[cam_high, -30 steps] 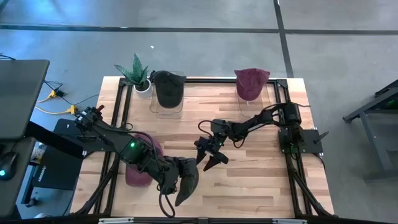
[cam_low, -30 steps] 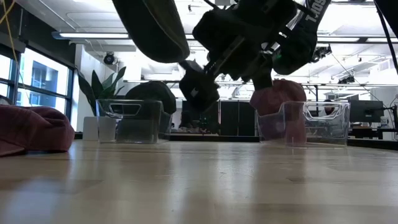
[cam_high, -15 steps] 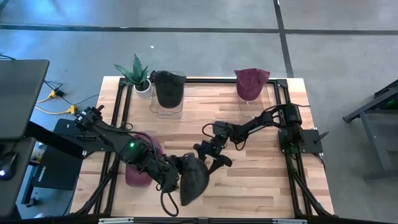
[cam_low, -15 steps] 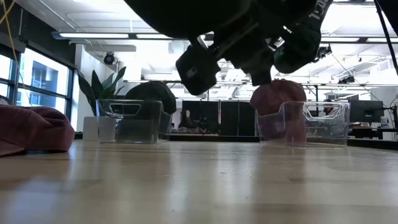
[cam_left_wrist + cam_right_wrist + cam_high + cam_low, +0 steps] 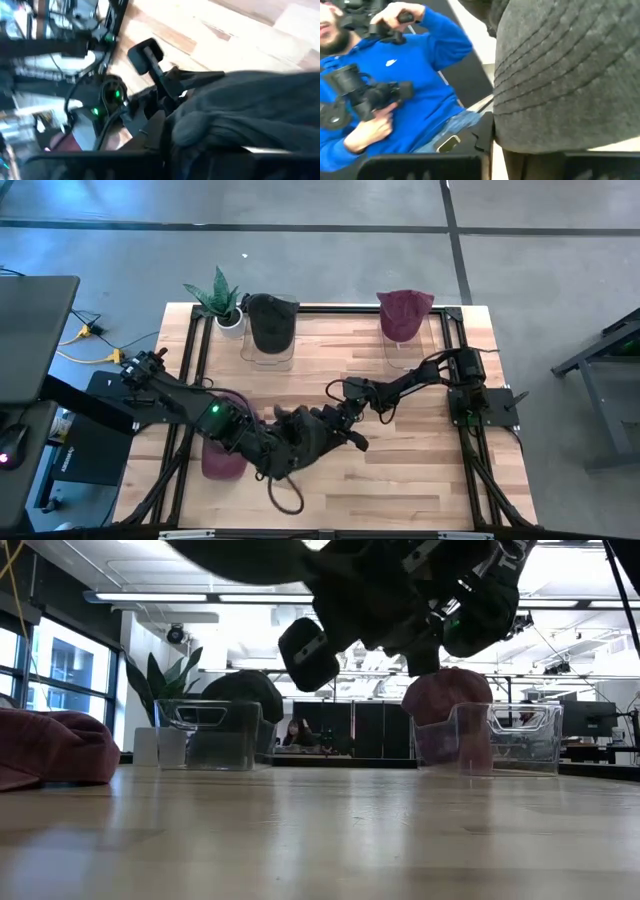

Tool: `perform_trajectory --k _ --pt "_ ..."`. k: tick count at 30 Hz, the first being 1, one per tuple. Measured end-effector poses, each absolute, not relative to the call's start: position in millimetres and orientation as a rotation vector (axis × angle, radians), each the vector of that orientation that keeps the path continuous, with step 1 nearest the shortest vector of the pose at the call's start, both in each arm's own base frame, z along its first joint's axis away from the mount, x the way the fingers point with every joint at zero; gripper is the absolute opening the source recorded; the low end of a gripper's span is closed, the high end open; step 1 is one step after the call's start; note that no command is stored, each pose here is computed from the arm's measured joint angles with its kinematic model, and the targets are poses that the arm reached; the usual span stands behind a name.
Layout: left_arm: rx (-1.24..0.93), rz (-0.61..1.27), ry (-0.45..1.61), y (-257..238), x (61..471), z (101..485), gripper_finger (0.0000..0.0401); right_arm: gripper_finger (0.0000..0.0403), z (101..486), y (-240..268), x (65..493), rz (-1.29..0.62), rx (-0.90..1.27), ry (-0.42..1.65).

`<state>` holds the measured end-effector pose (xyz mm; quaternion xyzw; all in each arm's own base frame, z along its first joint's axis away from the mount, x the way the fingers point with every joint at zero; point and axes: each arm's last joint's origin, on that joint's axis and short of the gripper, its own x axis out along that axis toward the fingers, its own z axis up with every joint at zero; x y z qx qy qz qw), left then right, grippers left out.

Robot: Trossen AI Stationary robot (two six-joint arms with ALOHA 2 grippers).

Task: Pick & Place hat
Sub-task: Put the black cap into the left transparent bin

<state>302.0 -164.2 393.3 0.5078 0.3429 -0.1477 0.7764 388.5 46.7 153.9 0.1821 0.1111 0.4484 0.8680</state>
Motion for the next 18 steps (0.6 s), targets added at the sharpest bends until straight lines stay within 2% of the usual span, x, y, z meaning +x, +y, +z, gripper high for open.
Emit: perform_trajectory --k 4,9,12,18 --pt "1.013 -0.266 0.793 -155.4 303.7 391.3 0.0103 0.0033 153.1 44.4 389.9 0.863 0.426 0.241" --pt "0.931 -0.220 0.907 -144.6 287.3 392.7 0.0152 0.0011 136.9 33.8 379.6 0.698 0.467 0.267" --pt "0.833 -0.145 0.945 -137.7 275.8 397.8 0.0159 0.0018 124.8 23.2 364.7 0.602 0.519 0.256" --pt "0.628 -0.017 0.953 -115.6 243.1 419.7 0.0161 0.0012 111.2 8.4 320.8 0.451 0.573 0.108"
